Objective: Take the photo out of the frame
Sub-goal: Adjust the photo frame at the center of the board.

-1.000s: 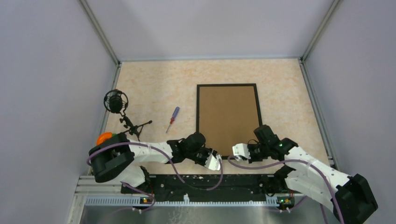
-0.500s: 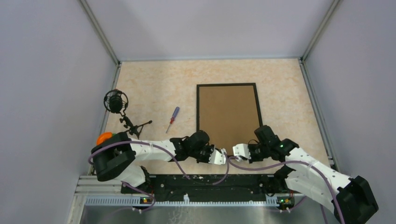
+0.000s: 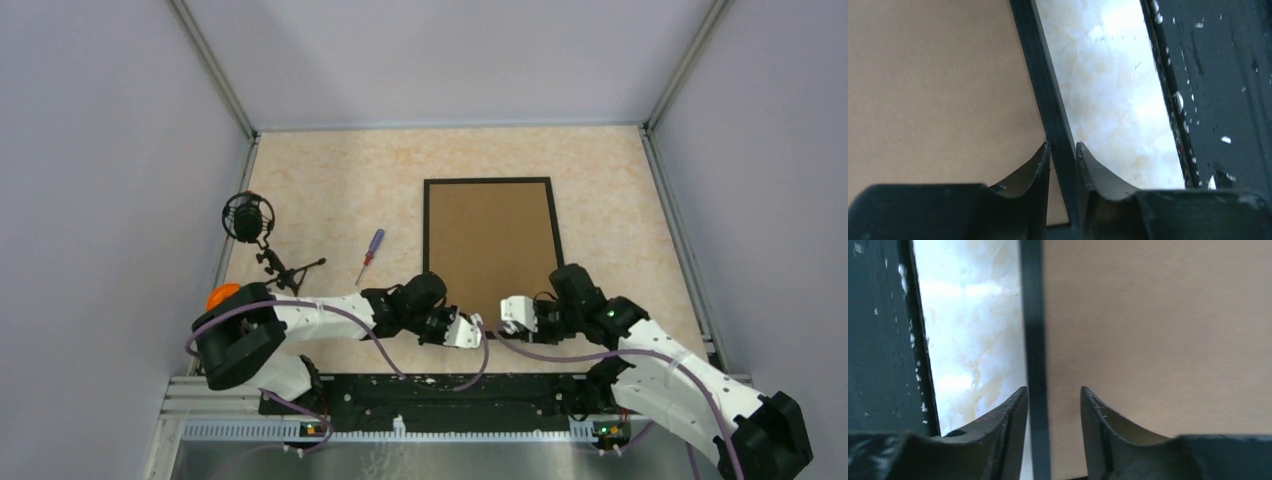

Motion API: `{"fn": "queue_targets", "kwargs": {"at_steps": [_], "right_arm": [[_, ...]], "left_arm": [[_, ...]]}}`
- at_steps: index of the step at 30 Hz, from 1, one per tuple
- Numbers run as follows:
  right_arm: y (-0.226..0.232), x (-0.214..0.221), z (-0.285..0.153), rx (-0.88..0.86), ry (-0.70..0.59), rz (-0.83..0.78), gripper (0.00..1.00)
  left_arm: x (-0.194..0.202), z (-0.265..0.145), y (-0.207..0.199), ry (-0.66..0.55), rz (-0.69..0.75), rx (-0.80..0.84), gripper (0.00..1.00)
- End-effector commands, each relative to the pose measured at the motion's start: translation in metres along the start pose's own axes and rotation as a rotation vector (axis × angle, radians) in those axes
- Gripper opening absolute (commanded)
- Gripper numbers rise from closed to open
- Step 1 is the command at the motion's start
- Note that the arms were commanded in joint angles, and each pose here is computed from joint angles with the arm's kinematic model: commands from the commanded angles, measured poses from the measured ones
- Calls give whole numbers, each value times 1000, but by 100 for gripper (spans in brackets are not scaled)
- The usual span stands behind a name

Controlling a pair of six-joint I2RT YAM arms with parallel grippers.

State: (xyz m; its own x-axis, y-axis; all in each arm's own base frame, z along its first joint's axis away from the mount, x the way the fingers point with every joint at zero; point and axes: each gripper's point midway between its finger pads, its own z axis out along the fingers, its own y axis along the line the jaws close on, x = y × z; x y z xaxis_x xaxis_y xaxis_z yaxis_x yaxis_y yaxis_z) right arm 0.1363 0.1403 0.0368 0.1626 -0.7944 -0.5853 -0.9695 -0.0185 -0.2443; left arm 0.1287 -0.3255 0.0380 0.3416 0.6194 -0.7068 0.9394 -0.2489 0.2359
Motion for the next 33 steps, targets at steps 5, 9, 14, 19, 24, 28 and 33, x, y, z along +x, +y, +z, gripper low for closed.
{"fn": "queue_targets", "kwargs": {"at_steps": [5,9,14,19,24,28,33], "right_arm": [[-87,-78,-63,226,-167,321,52],[-132,-70,-90,327,-200,554,55],[-176,-26,-103,357,-159,901,54],[-196,21,-116,369,-120,1213,53],[-194,48,-120,373,-115,1393,53],[-190,61,-121,367,-113,1472,53],[-190,73,-119,362,-116,1553,53]], "left_arm": [[-31,-37,33,-75,-99,-35,55],[-52,-35,53,-124,-105,-21,61],[-70,-1,74,-104,-132,20,58],[-82,33,74,-39,-175,58,57],[-95,62,50,2,-189,156,56],[-95,75,29,21,-195,217,56],[-81,89,20,103,-211,192,49]]}}
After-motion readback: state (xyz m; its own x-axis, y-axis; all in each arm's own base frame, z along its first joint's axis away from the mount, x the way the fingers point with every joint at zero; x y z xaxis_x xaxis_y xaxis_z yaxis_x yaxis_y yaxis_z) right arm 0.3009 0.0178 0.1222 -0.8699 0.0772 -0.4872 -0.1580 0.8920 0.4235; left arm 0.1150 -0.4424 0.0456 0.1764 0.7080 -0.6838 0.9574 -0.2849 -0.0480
